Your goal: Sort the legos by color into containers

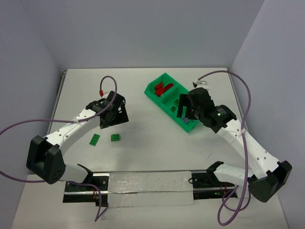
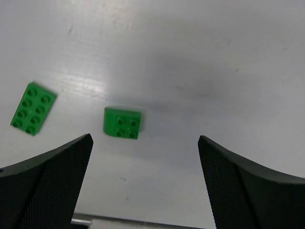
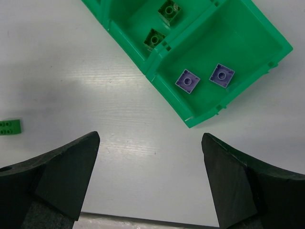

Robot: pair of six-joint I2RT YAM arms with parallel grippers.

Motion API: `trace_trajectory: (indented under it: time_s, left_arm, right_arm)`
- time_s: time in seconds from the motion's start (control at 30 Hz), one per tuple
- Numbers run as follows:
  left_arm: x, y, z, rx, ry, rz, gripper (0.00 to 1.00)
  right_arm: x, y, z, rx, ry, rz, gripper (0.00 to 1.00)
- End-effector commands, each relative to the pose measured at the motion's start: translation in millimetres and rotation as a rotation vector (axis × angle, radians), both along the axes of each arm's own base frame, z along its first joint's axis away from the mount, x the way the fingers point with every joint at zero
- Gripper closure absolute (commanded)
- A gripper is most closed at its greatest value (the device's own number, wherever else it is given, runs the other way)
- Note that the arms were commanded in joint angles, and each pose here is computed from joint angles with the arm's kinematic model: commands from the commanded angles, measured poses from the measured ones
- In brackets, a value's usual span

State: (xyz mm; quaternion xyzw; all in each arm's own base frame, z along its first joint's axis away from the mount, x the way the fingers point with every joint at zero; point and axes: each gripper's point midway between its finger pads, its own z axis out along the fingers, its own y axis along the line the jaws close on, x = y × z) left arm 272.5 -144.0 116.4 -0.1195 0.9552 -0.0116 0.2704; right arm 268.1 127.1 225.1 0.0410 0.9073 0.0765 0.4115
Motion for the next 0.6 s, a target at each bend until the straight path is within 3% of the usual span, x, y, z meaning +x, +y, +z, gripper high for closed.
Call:
trace_trajectory:
  time_s: [0.0,0.23,0.57]
  left_arm:
    - [-20.7,4.3,-12.3,-0.061,0.069,0.188,0.01]
    - [-46.5,4.1,-38.0,-0.117,0.207,0.468,0.01]
    - [-37.9,-1.9,-49.5,-0.194,0.234,0.718,0.09]
  right_arm:
    - [6.1,6.7,9.4,0.030,-0.049,0.014,0.05]
    - [4.0,3.2,12.6,0.027,-0.056,0.005,0.05]
    - [1.4,0.8,15.3,0.024,-0.062,0.007,0.05]
